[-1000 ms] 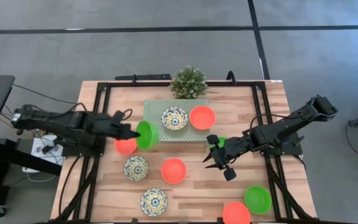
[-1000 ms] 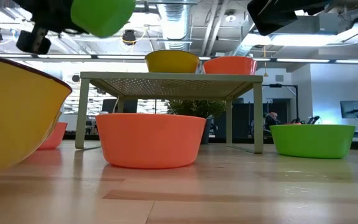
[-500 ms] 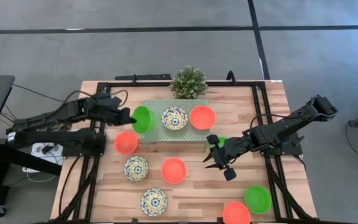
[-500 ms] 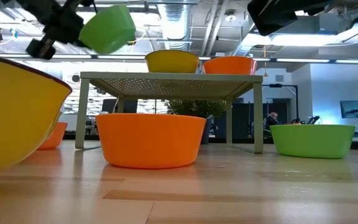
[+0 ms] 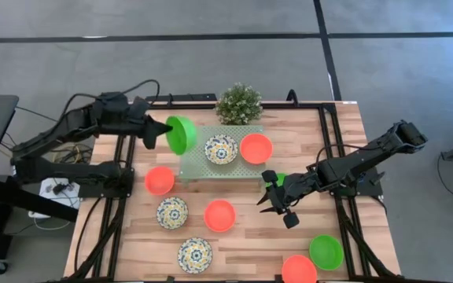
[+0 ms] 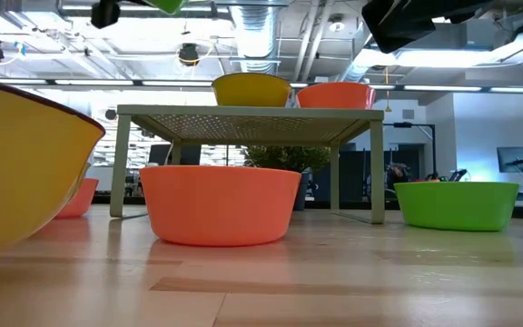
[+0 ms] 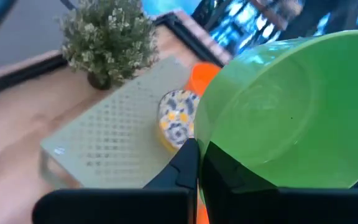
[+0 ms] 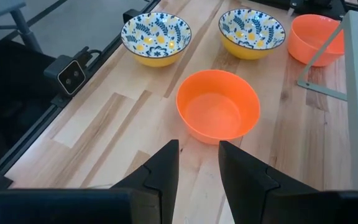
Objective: Pick & Place Mini bowls
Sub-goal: Put the green bowl on the shelf
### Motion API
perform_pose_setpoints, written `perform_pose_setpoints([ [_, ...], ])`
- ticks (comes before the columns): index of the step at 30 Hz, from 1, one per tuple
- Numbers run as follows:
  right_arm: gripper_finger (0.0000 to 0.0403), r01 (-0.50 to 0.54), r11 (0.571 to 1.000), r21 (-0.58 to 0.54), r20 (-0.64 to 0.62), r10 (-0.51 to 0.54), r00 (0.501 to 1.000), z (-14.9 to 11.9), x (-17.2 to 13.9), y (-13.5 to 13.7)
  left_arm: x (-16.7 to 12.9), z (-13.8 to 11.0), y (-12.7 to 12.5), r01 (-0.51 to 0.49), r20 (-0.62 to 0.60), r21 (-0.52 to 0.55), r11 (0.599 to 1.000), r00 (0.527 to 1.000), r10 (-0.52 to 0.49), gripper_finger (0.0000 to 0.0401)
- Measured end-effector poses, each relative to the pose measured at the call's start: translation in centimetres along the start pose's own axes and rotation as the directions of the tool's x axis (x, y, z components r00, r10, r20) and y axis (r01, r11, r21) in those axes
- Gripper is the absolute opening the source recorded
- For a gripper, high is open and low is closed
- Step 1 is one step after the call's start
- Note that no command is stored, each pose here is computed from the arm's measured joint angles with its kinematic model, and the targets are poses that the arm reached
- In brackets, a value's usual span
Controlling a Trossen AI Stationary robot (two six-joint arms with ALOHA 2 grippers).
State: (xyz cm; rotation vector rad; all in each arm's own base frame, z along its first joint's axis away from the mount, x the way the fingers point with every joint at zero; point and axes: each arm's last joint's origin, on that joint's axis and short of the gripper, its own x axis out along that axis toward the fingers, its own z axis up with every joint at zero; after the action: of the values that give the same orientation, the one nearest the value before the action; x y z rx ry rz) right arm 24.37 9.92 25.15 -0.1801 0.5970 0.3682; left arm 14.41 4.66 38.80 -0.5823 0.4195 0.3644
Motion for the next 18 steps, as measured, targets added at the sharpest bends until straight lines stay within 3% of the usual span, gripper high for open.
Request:
perform_pose_setpoints([
  [4, 0.0108, 0.000, 1.000, 0.000, 0.000, 0.000, 1.000, 0.0, 0.0, 0.0, 1.0, -0.8, 0.5, -0.052, -0.123, 0.114, 0.992, 0.990, 0.066, 0.0006],
  [8, 0.0108, 0.000, 1.000, 0.001, 0.000, 0.000, 1.000, 0.0, 0.0, 0.0, 2.2, -2.2, 1.6, -0.144, -0.296, 0.273, 0.951, 0.928, 0.226, 0.0007],
  [13, 0.0108, -0.001, 1.000, 0.002, 0.001, 0.001, 1.000, 0.0, 0.0, 0.0, 4.8, -1.9, 1.8, -0.156, -0.328, 0.357, 0.921, 0.902, 0.280, 0.0007],
  [18, 0.0108, -0.001, 1.000, 0.003, 0.000, 0.001, 1.000, 0.0, 0.0, 0.0, 8.4, -2.3, 2.4, -0.183, -0.414, 0.398, 0.899, 0.839, 0.353, 0.0007],
])
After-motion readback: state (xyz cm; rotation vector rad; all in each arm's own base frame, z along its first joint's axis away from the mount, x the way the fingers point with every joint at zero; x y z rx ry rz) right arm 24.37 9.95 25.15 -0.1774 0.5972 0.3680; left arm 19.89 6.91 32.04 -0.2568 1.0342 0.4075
